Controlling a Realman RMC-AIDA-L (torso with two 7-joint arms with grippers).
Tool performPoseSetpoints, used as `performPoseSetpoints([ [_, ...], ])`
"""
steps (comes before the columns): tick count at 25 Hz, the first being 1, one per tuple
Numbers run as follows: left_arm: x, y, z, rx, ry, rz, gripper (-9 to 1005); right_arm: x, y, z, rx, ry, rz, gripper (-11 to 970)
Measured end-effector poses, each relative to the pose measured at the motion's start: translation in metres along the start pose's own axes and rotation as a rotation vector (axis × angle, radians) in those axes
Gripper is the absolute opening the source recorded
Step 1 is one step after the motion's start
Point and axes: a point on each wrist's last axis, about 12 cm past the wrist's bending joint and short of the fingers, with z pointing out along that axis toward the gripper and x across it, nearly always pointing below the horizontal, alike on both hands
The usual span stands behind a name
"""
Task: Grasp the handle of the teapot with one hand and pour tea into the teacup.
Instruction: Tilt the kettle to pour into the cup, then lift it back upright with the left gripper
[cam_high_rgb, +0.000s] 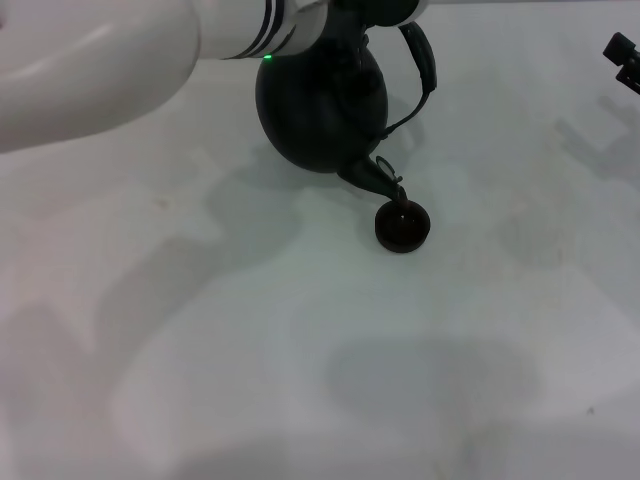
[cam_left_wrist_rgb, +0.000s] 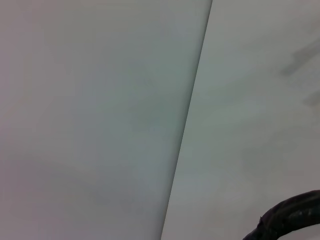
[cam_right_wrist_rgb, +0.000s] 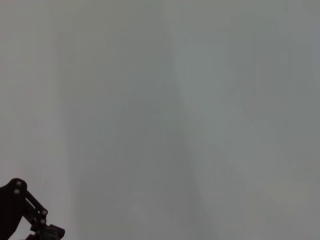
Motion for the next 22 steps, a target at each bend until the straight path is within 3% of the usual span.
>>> performPoseSetpoints([
  [22, -0.0051, -0.0016, 0.0004, 0.017, 0.013, 0.034, 110, -0.0006, -0.0008, 0.0012, 0.005, -0.001, -0.001, 835],
])
